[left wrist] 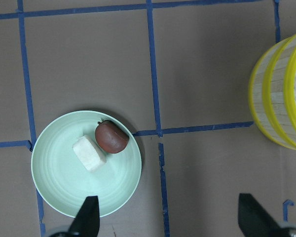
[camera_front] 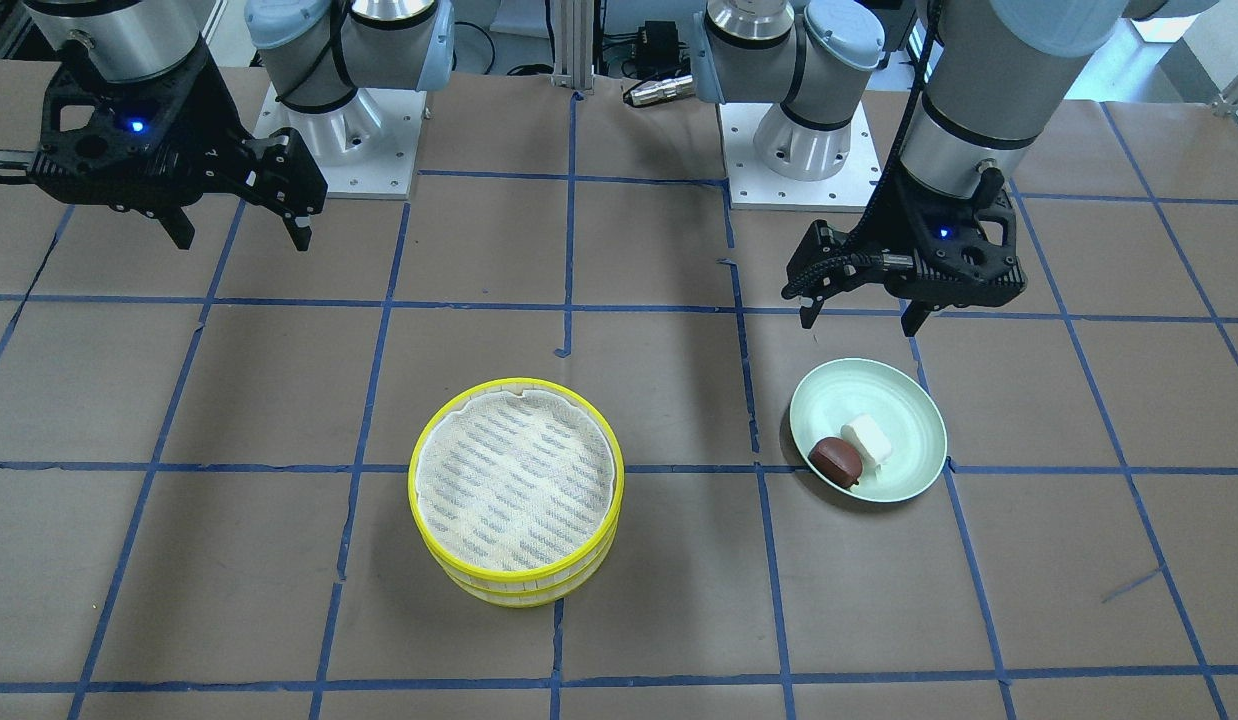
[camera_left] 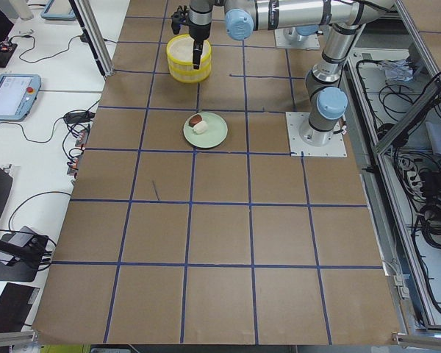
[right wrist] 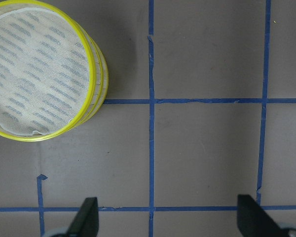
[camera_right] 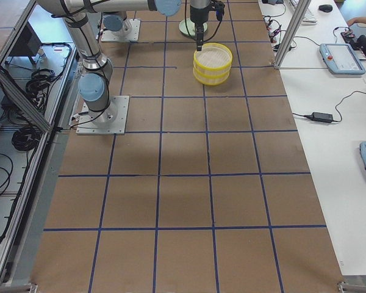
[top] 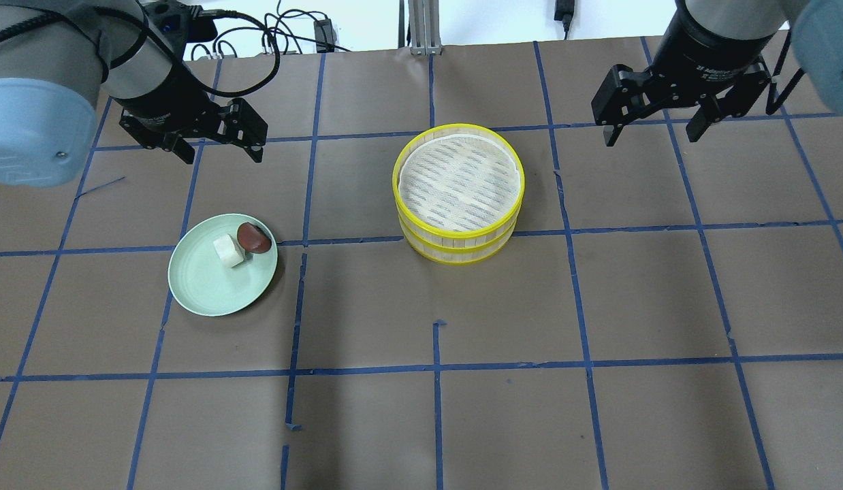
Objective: Place buns in different layers of steamer
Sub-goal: 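Move the left gripper over the plate while the right approaches the steamer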
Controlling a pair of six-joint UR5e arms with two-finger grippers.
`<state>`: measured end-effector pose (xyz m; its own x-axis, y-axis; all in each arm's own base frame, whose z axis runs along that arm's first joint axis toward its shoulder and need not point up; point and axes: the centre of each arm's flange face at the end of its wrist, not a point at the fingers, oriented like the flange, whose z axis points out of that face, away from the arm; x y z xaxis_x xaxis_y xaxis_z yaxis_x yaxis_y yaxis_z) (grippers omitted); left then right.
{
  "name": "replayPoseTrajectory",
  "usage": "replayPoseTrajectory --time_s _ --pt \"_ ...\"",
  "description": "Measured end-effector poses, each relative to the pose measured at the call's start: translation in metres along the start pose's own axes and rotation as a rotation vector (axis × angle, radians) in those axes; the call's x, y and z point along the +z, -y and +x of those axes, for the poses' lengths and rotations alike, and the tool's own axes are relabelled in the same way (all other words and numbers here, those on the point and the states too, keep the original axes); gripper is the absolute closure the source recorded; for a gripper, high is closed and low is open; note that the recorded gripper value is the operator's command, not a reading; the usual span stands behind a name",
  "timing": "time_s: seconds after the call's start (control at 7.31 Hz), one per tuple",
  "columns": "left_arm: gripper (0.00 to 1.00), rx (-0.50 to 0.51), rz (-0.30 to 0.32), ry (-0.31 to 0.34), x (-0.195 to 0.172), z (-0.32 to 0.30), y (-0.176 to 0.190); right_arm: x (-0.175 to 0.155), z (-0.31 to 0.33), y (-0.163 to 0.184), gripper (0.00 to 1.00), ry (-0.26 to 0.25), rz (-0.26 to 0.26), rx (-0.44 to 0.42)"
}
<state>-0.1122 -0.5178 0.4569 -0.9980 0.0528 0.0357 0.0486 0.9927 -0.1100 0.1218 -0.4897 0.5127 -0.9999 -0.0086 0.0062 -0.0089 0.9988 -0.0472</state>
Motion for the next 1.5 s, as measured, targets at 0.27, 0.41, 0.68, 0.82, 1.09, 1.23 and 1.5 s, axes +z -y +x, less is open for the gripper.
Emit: replayPoseTrajectory --time_s 0.27,0.41,0.68,0.82,1.09,1.23,1.5 --pt "0.00 -0.002 0.008 0.001 -0.004 0.000 0.001 0.000 0.000 0.000 0.00 -0.001 0.001 0.000" --pt "0.00 0.000 0.009 0.002 -0.004 0.000 0.001 0.000 0.000 0.000 0.00 -0.001 0.001 0.000" --pt "0.00 0.007 0.011 0.003 -0.005 -0.001 0.002 0.000 0.000 0.000 0.00 0.000 0.001 0.000" --pt "0.00 0.009 0.007 0.003 -0.002 -0.003 0.004 0.000 0.000 0.000 0.00 0.001 0.000 0.000" --pt "0.00 0.011 0.009 0.010 0.002 -0.018 0.008 0.000 0.000 0.000 0.00 0.003 0.000 0.002" --pt "0.00 0.005 0.003 0.015 0.005 -0.038 0.009 0.001 0.000 0.000 0.00 0.004 -0.002 0.002" --pt "0.00 -0.013 -0.057 0.022 0.032 -0.092 0.007 0.002 0.002 0.005 0.00 -0.001 0.006 0.007"
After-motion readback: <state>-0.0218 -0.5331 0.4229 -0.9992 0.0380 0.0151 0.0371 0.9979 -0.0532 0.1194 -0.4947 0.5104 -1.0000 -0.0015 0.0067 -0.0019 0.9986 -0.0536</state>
